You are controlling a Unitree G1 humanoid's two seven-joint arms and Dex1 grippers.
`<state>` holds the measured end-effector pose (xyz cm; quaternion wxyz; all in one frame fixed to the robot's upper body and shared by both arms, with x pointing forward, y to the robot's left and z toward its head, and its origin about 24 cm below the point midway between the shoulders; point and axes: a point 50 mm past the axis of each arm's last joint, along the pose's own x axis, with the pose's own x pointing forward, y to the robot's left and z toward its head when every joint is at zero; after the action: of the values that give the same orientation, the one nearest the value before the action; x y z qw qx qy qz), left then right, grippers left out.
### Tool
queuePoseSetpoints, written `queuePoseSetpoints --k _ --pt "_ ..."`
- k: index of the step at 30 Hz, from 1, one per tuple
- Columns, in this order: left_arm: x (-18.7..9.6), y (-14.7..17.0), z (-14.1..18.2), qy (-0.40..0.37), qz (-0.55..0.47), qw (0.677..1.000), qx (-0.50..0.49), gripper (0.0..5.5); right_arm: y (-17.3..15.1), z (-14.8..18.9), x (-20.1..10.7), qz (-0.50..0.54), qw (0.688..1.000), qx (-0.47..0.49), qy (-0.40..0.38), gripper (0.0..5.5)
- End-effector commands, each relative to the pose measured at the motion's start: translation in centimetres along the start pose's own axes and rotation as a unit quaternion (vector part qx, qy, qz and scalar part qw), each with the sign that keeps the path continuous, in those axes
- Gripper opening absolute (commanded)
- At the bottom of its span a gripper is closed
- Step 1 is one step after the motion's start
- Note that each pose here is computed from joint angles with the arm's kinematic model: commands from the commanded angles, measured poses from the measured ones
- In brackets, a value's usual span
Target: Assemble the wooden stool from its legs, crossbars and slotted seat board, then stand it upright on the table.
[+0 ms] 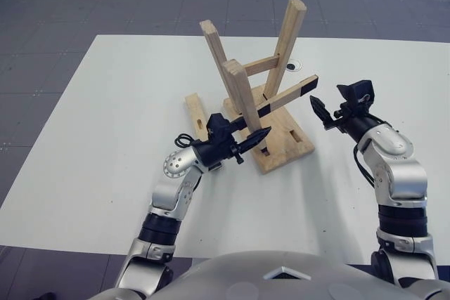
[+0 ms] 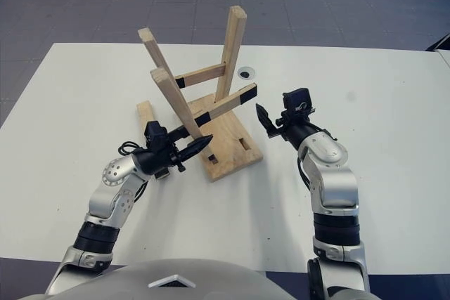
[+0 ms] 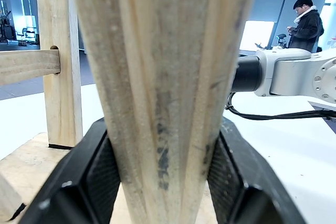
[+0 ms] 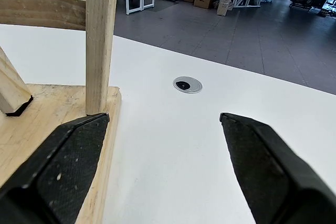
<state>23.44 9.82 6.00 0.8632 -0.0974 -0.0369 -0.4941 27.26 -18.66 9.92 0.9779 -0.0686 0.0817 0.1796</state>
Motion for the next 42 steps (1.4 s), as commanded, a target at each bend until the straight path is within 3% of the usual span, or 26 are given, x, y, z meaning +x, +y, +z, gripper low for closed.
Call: queuePoseSetpoints --k 1,12,25,33,42 --pt "0.3 0.1 -0.1 -0.007 0.009 1.0 0.003 2.06 -0.1 0.4 0.0 -0.004 1.0 0.005 -0.001 3.9" --pt "0.8 -0.3 -0.7 0.002 -0.003 1.0 0.006 2.06 -0.2 0.9 0.3 -0.004 1.0 0.004 -0.004 3.9" --pt "-0.8 -0.2 -2.5 0.06 -0.012 0.998 -0.009 2.06 -0.5 0.8 0.3 -0.011 1.0 0.001 -0.003 3.9" --pt "0.1 1.0 1.1 -0.003 0.011 1.0 0.013 2.05 0.0 0.4 0.0 -0.006 1.0 0.003 0.003 3.9" --pt "0.2 0.2 1.0 0.015 -0.018 1.0 0.011 2.05 -0.2 0.3 0.0 -0.009 1.0 0.002 0.004 3.9"
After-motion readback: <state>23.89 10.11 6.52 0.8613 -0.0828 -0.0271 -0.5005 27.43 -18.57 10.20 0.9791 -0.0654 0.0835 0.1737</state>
